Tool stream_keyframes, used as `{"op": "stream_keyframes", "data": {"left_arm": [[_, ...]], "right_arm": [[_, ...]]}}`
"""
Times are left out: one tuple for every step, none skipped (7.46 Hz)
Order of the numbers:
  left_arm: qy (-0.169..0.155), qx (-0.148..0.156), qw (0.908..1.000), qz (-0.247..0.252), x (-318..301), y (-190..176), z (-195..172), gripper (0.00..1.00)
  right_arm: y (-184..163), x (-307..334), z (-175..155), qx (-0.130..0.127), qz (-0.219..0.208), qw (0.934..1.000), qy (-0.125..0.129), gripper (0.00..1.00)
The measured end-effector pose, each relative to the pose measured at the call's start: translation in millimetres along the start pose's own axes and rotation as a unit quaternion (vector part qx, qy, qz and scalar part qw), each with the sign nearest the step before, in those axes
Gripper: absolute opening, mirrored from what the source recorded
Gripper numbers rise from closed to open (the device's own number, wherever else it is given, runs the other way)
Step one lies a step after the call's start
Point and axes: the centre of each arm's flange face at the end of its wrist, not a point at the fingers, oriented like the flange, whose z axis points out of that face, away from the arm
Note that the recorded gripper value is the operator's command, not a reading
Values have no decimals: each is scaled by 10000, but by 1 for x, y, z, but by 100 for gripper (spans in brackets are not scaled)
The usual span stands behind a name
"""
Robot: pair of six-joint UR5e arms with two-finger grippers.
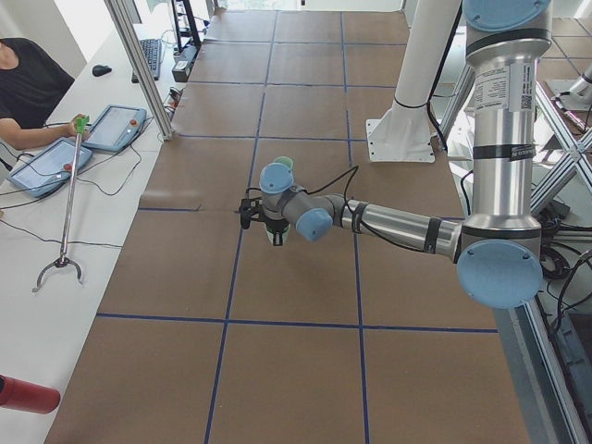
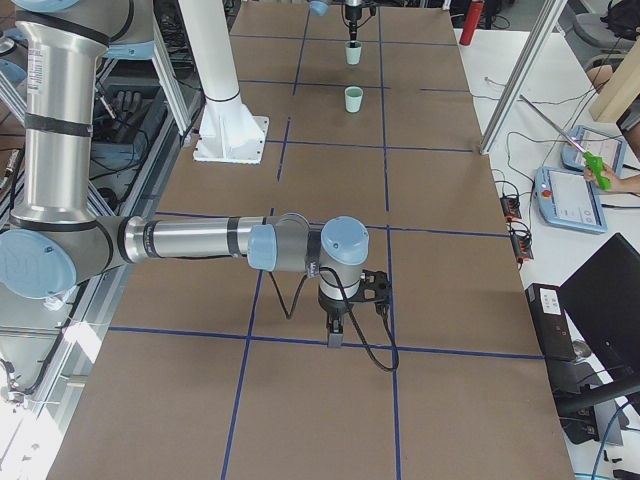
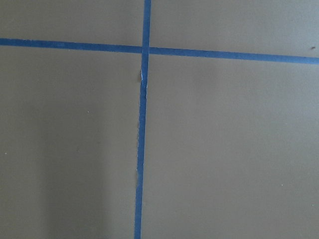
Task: Stack cups
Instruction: 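Lift the grasped cup off the table with the left gripper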
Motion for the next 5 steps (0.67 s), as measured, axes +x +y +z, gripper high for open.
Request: {"op": "stream_keyframes", "data": {"left_arm": [[-86,69,9998,-182,19,-9,-37,0],[-134,115,9993,-328,47,-22,-67,0],[-144,121,9987,-476,78,-34,-86,0],[-94,96,9977,-661,115,-40,-94,0],[-12,5,9964,-848,157,-38,-89,0]], "right_arm": [[0,0,0,1,1,10000,0,100],[0,0,0,0,0,10000,0,100],[0,0,0,1,-1,10000,0,100],[0,0,0,0,-1,10000,0,100],[0,0,0,-2,0,10000,0,100]]}}
